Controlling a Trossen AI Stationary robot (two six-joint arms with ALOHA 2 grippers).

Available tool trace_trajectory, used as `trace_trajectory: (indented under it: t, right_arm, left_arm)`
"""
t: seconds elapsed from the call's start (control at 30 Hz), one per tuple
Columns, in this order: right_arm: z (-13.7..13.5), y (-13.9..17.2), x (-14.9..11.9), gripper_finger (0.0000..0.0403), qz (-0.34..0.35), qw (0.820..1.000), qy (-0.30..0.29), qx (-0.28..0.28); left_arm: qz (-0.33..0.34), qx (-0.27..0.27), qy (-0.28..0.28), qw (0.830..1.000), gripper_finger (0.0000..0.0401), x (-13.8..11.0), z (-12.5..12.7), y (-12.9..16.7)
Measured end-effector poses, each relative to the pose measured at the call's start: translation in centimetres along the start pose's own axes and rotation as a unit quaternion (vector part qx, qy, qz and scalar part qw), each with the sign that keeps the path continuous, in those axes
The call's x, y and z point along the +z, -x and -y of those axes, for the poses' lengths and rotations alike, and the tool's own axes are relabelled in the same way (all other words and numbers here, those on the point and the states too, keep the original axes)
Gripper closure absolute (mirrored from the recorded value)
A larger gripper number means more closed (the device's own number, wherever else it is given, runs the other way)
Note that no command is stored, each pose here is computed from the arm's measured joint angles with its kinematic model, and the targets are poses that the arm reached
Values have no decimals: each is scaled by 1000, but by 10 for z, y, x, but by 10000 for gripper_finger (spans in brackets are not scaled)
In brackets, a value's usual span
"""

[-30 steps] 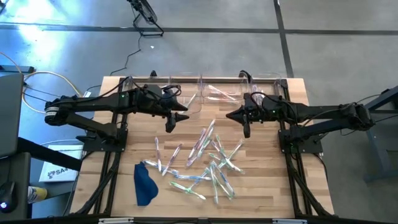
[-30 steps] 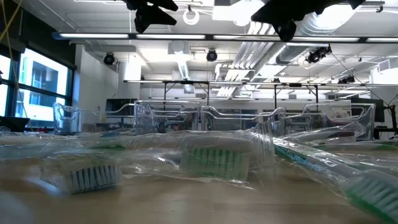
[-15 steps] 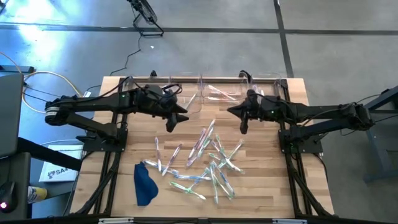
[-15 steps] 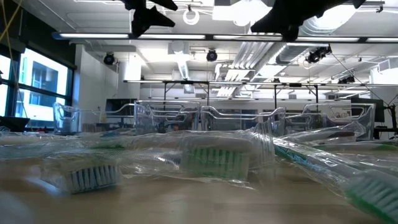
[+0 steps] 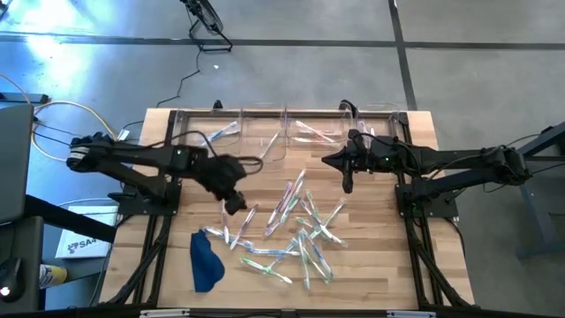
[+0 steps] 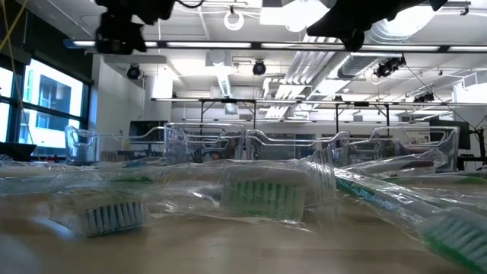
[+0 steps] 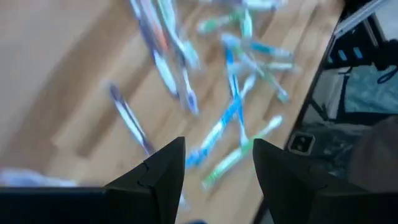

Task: Pick & Place Toothbrushes
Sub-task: Put the purple toothbrush into the right transparent bin

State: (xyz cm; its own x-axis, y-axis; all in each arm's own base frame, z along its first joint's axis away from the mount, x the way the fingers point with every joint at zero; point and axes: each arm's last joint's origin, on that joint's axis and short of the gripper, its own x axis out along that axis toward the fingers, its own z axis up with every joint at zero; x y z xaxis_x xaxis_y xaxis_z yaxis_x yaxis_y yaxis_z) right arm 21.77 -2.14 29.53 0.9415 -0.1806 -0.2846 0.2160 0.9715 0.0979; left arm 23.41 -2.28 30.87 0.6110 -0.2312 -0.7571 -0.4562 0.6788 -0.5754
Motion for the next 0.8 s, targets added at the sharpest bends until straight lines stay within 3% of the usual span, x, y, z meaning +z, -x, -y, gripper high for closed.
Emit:
trace_trajectory:
  t: [0.13, 0.3, 0.5, 0.63, 0.8]
  right_arm:
    - [0, 0, 0, 399, 0, 1000, -1, 0]
    - [0, 0, 0, 399, 0, 1000, -1, 0]
    - [0, 0, -1, 399, -5, 1000, -1, -1]
    - [0, -1, -2, 399, -8, 1000, 0, -1]
    - [0, -1, -2, 399, -11, 1000, 1, 2]
  left_arm:
    - [-46, 76, 54, 995, 217, -21, -3, -3]
    - [-87, 158, 127, 975, 217, -40, -7, -9]
    - [-97, 171, 157, 968, 217, -47, -9, -28]
    - [-131, 121, 162, 971, 217, -55, -21, -53]
    - [-148, 144, 185, 961, 217, -70, -44, -71]
